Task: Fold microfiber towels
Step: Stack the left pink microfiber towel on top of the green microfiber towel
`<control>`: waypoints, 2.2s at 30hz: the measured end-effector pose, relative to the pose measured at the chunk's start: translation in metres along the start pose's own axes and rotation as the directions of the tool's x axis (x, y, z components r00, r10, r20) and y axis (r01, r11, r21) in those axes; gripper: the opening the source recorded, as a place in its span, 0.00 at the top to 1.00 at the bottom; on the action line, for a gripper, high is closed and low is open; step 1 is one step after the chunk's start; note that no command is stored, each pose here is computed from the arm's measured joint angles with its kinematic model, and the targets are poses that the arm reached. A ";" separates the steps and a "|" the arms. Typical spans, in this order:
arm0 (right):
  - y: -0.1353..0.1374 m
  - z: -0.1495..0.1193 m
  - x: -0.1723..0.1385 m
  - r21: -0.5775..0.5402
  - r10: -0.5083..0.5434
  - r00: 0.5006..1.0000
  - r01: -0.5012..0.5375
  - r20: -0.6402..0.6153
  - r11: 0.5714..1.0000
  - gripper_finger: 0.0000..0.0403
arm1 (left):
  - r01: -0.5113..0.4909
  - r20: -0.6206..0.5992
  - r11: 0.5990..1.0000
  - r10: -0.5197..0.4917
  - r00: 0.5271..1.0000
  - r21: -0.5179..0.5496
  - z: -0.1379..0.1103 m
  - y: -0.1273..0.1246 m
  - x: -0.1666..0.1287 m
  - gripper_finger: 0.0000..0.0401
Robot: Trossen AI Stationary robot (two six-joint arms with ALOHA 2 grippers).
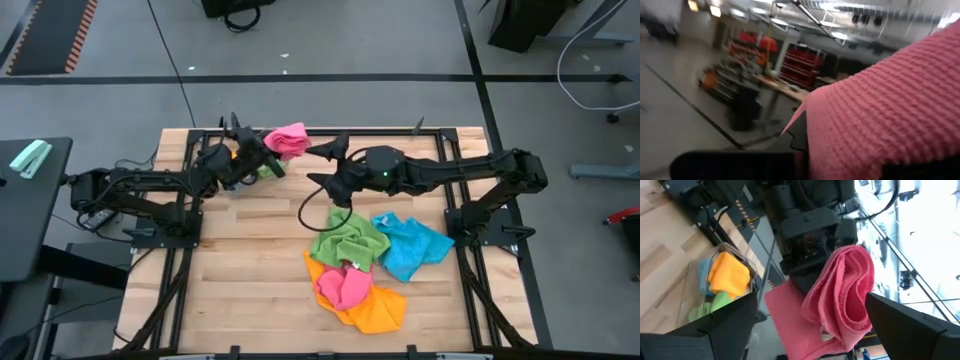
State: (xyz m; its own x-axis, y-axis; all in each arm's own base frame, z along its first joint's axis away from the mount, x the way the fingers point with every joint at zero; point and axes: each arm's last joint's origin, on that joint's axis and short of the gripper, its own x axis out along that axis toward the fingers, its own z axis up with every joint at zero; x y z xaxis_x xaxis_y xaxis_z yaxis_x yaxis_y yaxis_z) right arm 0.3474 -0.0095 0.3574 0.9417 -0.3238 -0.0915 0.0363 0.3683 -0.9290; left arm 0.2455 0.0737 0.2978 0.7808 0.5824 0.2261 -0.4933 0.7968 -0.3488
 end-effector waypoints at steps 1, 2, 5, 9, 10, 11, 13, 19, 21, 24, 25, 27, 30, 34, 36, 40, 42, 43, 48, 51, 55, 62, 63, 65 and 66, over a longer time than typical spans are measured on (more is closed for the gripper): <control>-0.001 0.001 0.000 0.004 -0.009 1.000 0.009 0.004 1.000 0.06 | 0.011 -0.003 0.998 -0.011 1.000 -0.058 0.000 0.000 0.000 0.91; -0.002 0.001 0.000 0.013 -0.022 1.000 0.022 0.009 1.000 0.06 | 0.021 -0.002 0.994 -0.021 1.000 -0.109 0.000 0.000 0.000 0.93; -0.006 0.002 0.000 0.031 -0.063 0.998 0.062 0.022 0.998 0.06 | 0.033 0.011 0.976 -0.032 0.999 -0.214 0.001 -0.001 0.000 0.94; -0.010 0.002 0.000 0.039 -0.090 0.995 0.088 0.047 0.995 0.06 | 0.049 0.013 0.959 -0.047 0.999 -0.280 -0.002 -0.005 0.001 0.93; -0.011 0.003 0.000 0.041 -0.101 0.993 0.099 0.054 0.994 0.06 | 0.059 0.019 0.956 -0.055 0.998 -0.287 -0.002 -0.006 0.001 0.92; -0.012 0.003 0.000 0.044 -0.111 0.992 0.109 0.059 0.993 0.06 | 0.071 0.031 0.951 -0.065 0.997 -0.301 -0.003 -0.008 0.001 0.91; -0.014 0.001 0.001 0.043 -0.122 0.991 0.119 0.061 0.992 0.06 | 0.089 0.044 0.945 -0.080 0.996 -0.315 -0.004 -0.011 0.001 0.90; -0.019 -0.011 0.005 0.056 -0.126 0.991 0.123 0.052 0.991 0.06 | 0.133 0.097 0.933 -0.106 0.990 -0.336 -0.003 -0.016 0.002 0.94; -0.020 -0.013 0.005 0.060 -0.128 0.990 0.124 0.058 0.990 0.06 | 0.138 0.105 0.930 -0.108 0.989 -0.339 -0.002 -0.016 0.001 0.95; -0.023 -0.013 0.005 0.066 -0.142 0.986 0.137 0.087 0.988 0.06 | 0.151 0.128 0.926 -0.113 0.985 -0.346 -0.001 -0.017 0.002 0.94; -0.024 -0.013 0.005 0.067 -0.144 0.984 0.137 0.102 0.988 0.06 | 0.154 0.132 0.925 -0.114 0.985 -0.348 -0.001 -0.017 0.002 0.93; -0.026 -0.014 0.006 0.062 -0.155 0.981 0.148 0.120 0.987 0.06 | 0.161 0.137 0.921 -0.119 0.983 -0.354 -0.001 -0.020 0.005 0.91; -0.030 -0.017 0.006 0.047 -0.174 0.974 0.168 0.148 0.985 0.06 | 0.165 0.129 0.924 -0.128 0.983 -0.344 -0.001 -0.028 0.012 0.90; -0.031 -0.023 0.008 0.019 -0.170 0.976 0.169 0.133 0.985 0.06 | 0.188 0.143 0.940 -0.152 0.978 -0.285 0.004 -0.040 0.021 0.92; -0.033 -0.023 0.008 0.021 -0.188 0.975 0.187 0.114 0.982 0.06 | 0.192 0.150 0.943 -0.156 0.976 -0.271 0.008 -0.043 0.023 0.93; -0.035 -0.020 0.007 0.026 -0.202 0.971 0.200 0.125 0.979 0.06 | 0.182 0.141 0.946 -0.148 0.979 -0.268 0.008 -0.042 0.024 0.94; -0.036 -0.019 0.006 0.028 -0.201 0.968 0.199 0.151 0.980 0.06 | 0.176 0.131 0.948 -0.146 0.981 -0.264 0.007 -0.042 0.024 0.92; -0.036 -0.018 0.006 0.029 -0.203 0.966 0.201 0.160 0.979 0.06 | 0.169 0.116 0.951 -0.143 0.983 -0.259 0.006 -0.041 0.025 0.91; -0.040 -0.016 0.004 0.035 -0.239 0.953 0.237 0.188 0.971 0.06 | 0.158 0.091 0.957 -0.139 0.986 -0.244 0.003 -0.041 0.025 0.91; -0.040 -0.016 0.004 0.034 -0.238 0.952 0.236 0.194 0.971 0.06 | 0.151 0.080 0.965 -0.137 0.987 -0.216 0.002 -0.041 0.025 0.93; -0.041 -0.017 0.005 0.037 -0.244 0.950 0.242 0.193 0.970 0.06 | 0.187 0.068 0.966 -0.177 0.982 -0.179 0.002 -0.042 0.025 0.94; -0.043 -0.023 0.006 0.078 -0.247 0.951 0.236 0.187 0.969 0.06 | 0.265 0.048 0.964 -0.264 0.963 -0.006 0.001 -0.045 0.024 0.91; -0.043 -0.023 0.006 0.084 -0.239 0.952 0.227 0.193 0.970 0.06 | 0.270 0.045 0.963 -0.270 0.962 0.014 0.001 -0.045 0.024 0.91; -0.042 -0.023 0.007 0.101 -0.216 0.953 0.198 0.213 0.975 0.06 | 0.284 0.036 0.957 -0.287 0.957 0.065 0.000 -0.045 0.024 0.92; -0.041 -0.023 0.006 0.111 -0.203 0.953 0.182 0.223 0.977 0.06 | 0.291 0.030 0.952 -0.295 0.955 0.093 0.000 -0.045 0.024 0.93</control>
State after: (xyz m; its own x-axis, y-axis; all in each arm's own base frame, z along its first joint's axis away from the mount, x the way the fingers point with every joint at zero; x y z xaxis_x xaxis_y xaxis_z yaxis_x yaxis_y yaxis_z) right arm 0.3443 -0.0470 0.3867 0.9651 -0.1888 0.1816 0.2442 0.3979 -0.8843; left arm 0.2868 0.0517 0.3189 0.8798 0.3259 0.3460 -0.2778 0.9432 -0.1821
